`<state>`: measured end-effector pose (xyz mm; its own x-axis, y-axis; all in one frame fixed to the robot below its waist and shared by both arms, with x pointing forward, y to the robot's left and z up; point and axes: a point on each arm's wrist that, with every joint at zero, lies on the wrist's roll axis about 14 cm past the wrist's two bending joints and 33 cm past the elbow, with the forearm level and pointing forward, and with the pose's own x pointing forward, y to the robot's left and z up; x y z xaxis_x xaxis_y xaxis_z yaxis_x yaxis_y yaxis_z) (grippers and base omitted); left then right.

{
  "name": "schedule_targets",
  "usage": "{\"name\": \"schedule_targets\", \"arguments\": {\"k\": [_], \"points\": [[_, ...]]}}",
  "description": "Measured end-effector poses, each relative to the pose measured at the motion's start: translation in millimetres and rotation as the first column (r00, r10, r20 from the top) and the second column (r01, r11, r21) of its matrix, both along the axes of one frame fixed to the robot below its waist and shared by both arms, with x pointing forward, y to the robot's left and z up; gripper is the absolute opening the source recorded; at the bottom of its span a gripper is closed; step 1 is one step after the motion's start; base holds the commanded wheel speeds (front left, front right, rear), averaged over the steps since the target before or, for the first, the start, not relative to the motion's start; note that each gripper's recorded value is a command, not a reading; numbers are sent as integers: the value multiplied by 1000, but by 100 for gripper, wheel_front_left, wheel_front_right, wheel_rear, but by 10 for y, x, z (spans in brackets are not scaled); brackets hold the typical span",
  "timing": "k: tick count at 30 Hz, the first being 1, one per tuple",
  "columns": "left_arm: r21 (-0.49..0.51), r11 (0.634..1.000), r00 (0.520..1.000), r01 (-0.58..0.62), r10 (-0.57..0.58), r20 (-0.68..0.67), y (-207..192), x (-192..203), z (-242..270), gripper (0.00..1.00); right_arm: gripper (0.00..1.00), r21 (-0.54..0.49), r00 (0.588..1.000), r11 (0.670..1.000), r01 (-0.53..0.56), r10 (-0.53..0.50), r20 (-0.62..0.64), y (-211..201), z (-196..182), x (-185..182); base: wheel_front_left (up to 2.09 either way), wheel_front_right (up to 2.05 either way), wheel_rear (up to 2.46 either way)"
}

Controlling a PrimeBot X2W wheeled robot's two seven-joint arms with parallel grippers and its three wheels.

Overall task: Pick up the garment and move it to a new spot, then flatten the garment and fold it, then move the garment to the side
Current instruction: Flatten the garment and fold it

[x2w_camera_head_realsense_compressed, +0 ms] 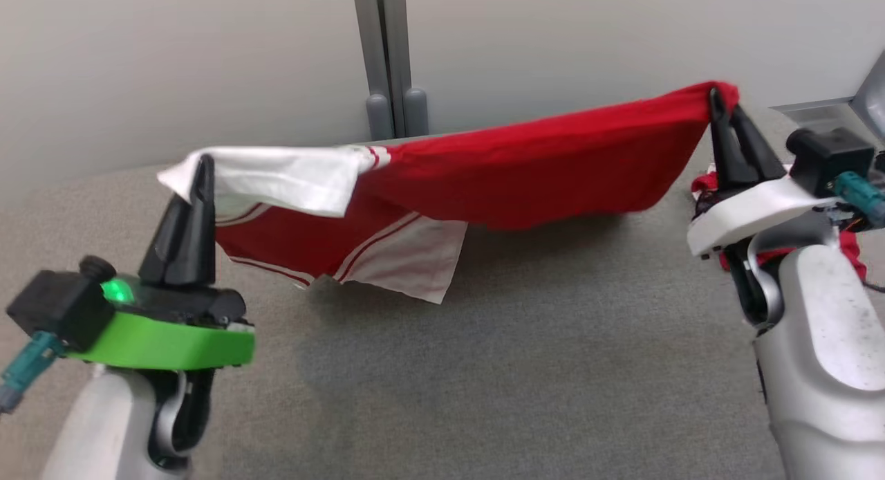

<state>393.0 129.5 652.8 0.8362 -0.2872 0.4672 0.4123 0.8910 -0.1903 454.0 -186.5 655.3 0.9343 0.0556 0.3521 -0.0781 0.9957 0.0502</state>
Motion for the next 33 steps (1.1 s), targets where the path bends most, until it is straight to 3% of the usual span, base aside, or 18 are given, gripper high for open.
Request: {"name": "schedule_targets", "arguments": {"k": [5, 9, 17, 24, 28, 33], "points": [[124, 992, 974, 20, -47, 223, -73, -230, 852, 0, 0, -63, 983, 998, 21, -9, 184, -97, 825, -443, 0, 0, 0], [200, 980, 932, 20, -90, 351, -175, -452, 1385, 0, 0, -107, 958, 993, 48, -15, 286, -126, 1279, -807, 0, 0, 0], [322, 947, 899, 7, -146, 412, -333, -512, 1794, 0, 0, -144, 940, 987, 69, -15, 341, -93, 1565, -1089, 0, 0, 0], [358, 932, 952, 54, -157, 264, -391, -11, 1531, 0, 0, -156, 979, 988, 16, 16, 205, 15, 1254, -772, 0, 0, 0], [364, 930, 975, 56, -129, 180, -342, 444, 1381, 0, 0, -194, 988, 981, -7, 36, 148, 84, 1162, -352, 0, 0, 0], [395, 919, 986, 1, -66, 151, -277, 1121, 1370, 0, 0, -298, 985, 954, 14, 38, 167, 219, 1279, 369, 0, 0, 0]]}}
